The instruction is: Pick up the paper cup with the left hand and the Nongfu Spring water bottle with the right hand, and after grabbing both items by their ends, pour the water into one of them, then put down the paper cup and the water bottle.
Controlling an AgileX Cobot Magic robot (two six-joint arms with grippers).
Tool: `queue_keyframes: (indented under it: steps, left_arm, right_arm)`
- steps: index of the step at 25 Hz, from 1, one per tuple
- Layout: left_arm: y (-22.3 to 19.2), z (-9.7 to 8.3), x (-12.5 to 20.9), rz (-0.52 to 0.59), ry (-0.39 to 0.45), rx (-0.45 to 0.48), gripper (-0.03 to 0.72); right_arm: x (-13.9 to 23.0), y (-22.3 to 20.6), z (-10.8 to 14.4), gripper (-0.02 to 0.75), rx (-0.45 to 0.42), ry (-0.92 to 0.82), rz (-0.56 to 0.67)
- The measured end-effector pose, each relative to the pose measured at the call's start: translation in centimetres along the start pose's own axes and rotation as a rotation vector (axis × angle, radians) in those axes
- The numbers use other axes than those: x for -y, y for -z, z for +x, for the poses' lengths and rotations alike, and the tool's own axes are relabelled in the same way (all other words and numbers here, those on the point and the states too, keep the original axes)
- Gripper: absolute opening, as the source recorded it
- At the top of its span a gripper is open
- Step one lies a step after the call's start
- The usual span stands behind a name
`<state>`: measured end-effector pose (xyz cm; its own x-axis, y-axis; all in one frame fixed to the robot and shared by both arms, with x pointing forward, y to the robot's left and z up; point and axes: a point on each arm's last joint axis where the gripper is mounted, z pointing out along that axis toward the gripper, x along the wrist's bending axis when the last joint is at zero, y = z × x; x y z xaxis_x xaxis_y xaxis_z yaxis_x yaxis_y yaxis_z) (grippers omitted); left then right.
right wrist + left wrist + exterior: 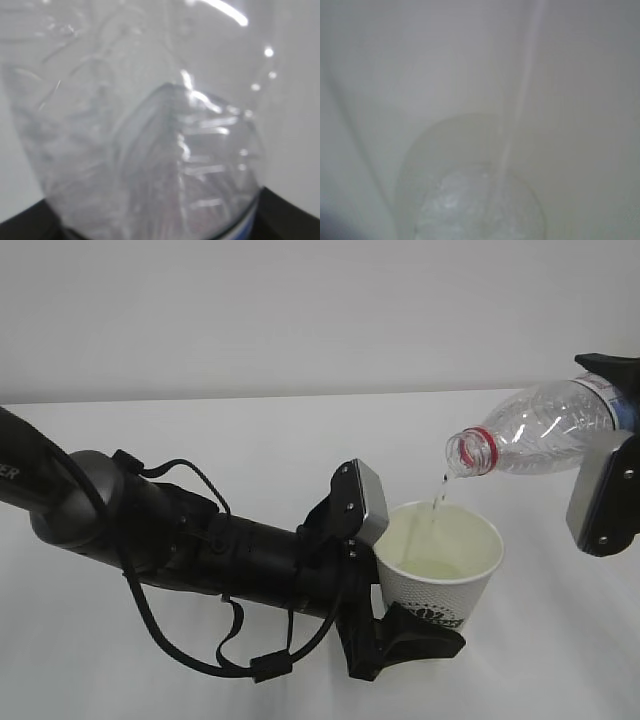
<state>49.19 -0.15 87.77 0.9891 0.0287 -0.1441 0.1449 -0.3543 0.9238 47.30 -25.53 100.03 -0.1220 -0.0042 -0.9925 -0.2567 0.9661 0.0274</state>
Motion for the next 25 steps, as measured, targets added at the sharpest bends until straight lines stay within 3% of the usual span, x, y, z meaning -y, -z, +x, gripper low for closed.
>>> queue_keyframes:
  steps: [25]
  left_arm:
    - [0.0,0.02,-0.02,-0.002,0.002,-0.002,0.549]
  right_arm:
    - [0.08,0.0,-0.03,0.484,0.003,0.017,0.009]
